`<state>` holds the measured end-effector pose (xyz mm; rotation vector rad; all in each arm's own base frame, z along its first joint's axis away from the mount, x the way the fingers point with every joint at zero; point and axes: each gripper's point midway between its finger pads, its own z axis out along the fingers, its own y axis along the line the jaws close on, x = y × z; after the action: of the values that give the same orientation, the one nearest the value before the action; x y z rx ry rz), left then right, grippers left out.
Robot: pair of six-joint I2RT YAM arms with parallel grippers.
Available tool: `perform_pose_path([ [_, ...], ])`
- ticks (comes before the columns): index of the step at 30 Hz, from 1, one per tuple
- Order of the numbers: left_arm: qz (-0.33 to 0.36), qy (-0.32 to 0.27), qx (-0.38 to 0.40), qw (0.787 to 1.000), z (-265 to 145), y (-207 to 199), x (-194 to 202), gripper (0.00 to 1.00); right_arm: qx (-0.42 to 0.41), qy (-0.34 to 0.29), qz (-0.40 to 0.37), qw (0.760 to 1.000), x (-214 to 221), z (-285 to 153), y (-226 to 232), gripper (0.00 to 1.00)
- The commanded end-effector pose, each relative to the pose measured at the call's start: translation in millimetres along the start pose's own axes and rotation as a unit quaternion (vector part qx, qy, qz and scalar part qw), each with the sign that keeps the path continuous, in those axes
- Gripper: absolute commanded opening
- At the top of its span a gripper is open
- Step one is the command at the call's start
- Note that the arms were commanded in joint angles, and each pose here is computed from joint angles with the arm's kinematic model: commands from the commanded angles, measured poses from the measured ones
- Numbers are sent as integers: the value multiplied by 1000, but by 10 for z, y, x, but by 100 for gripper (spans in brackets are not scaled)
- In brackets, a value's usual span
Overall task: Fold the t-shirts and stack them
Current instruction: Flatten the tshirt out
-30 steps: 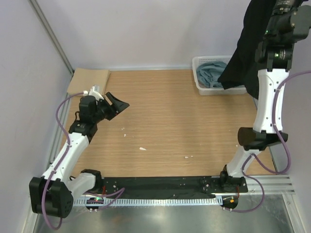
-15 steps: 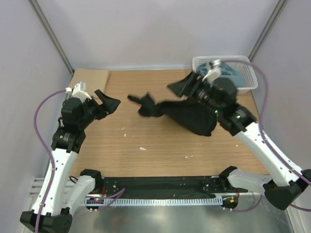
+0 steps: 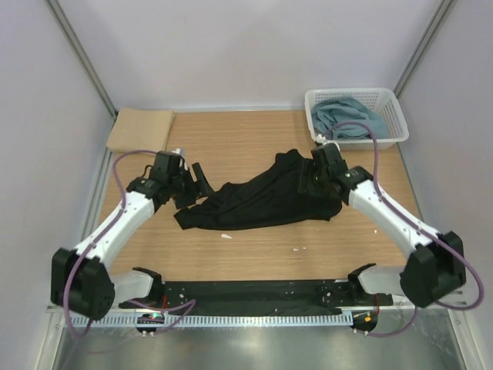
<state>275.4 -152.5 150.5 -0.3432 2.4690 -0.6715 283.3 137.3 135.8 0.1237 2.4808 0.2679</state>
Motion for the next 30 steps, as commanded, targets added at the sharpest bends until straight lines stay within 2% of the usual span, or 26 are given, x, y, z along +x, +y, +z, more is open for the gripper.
perform_pose_path([
  [1,-27,44,-44,998,231,154,125,74,1,-64,-48,997,-727,296,72,65],
  [2,-29,52,-57,997,265,210,152,73,-1,-65,-55,996,-830,391,99,70],
  [3,-27,47,-79,995,295,290,131,73,13,-36,-57,998,-802,675,70,74],
  [4,-26,51,-93,994,336,360,147,73,5,-56,-55,997,-1067,696,182,79],
  [5,-21,50,-102,993,345,414,143,73,3,-51,-55,997,-1124,793,223,80],
  [6,-20,51,-110,992,365,483,160,73,18,-13,-51,998,-1005,1079,188,81],
  [7,-27,52,-115,992,380,546,146,74,15,-28,-46,998,-1211,1096,281,81],
  [10,-49,85,-125,987,463,714,256,73,34,22,-42,998,-1058,1454,239,74],
  [16,-64,143,-150,976,614,942,535,72,46,41,-23,998,-961,1676,223,59],
  [21,-74,168,-138,973,765,961,634,73,63,52,-27,996,-808,1662,188,57],
  [24,-88,185,-124,971,874,959,653,60,71,56,-27,996,-738,1663,139,38],
  [25,-92,188,-119,970,893,953,651,44,72,57,-29,995,-729,1647,135,30],
  [27,-89,179,-102,974,881,866,567,29,72,40,-33,996,-831,1534,158,21],
  [28,-85,166,-94,978,833,805,485,16,75,32,-37,996,-870,1494,152,10],
  [29,-80,154,-88,981,776,738,402,8,74,21,-38,996,-946,1430,166,3],
  [30,-77,143,-85,983,720,696,339,3,81,11,-46,996,-1013,1371,145,1],
])
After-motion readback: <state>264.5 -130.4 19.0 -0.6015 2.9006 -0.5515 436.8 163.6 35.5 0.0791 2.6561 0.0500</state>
